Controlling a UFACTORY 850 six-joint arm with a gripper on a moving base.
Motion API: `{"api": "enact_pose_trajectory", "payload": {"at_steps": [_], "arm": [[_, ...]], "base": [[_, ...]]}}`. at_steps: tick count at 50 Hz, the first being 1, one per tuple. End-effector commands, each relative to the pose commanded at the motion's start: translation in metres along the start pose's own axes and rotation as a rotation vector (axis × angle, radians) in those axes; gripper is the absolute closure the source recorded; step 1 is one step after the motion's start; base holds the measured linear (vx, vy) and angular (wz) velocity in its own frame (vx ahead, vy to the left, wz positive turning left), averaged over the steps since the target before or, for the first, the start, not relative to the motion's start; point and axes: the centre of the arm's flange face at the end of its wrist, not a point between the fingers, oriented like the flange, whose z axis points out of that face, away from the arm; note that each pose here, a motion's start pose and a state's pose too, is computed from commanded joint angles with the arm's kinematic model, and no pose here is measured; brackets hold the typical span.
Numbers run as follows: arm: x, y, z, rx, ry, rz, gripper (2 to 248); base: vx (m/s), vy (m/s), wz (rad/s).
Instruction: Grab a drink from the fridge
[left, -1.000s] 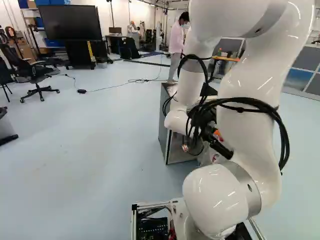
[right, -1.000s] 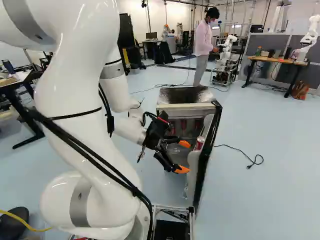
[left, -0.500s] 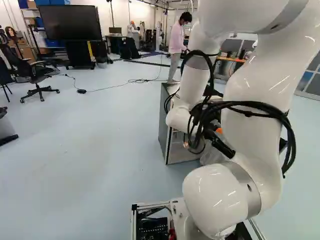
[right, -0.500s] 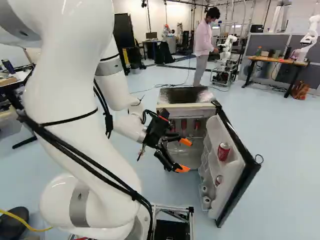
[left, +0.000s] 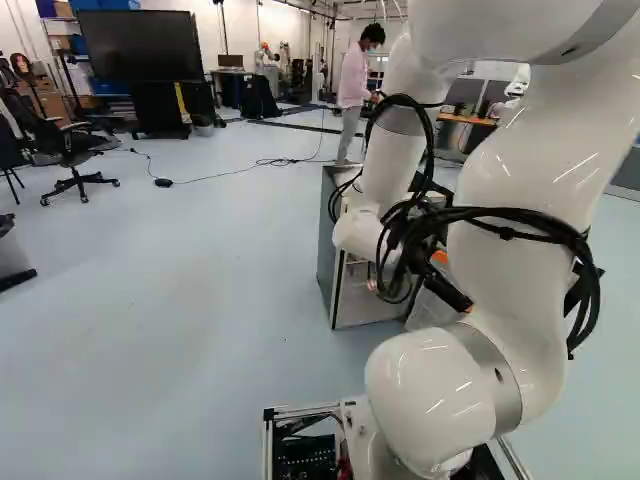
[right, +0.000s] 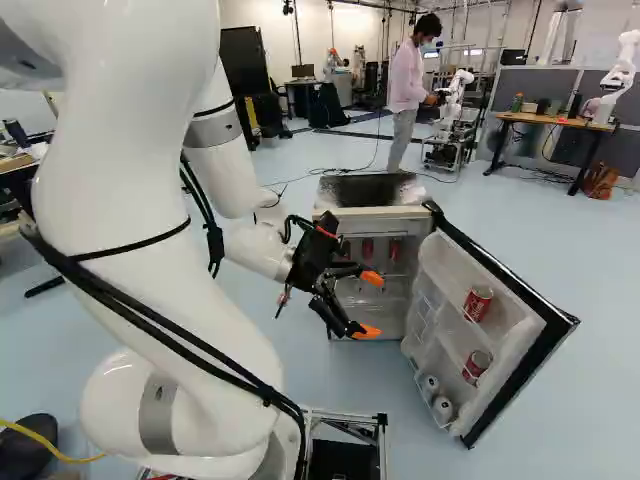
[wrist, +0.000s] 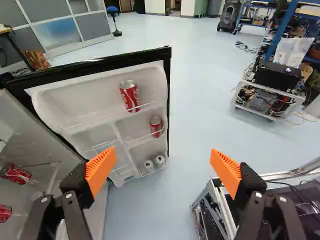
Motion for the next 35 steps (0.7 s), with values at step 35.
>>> {"api": "enact_pose_trajectory", "payload": {"at_steps": [35], "arm": [[0.021,-0.053,0.034,0.148,0.042,-0.033,3]], "base": [[0.0,0.0,0.0]]}}
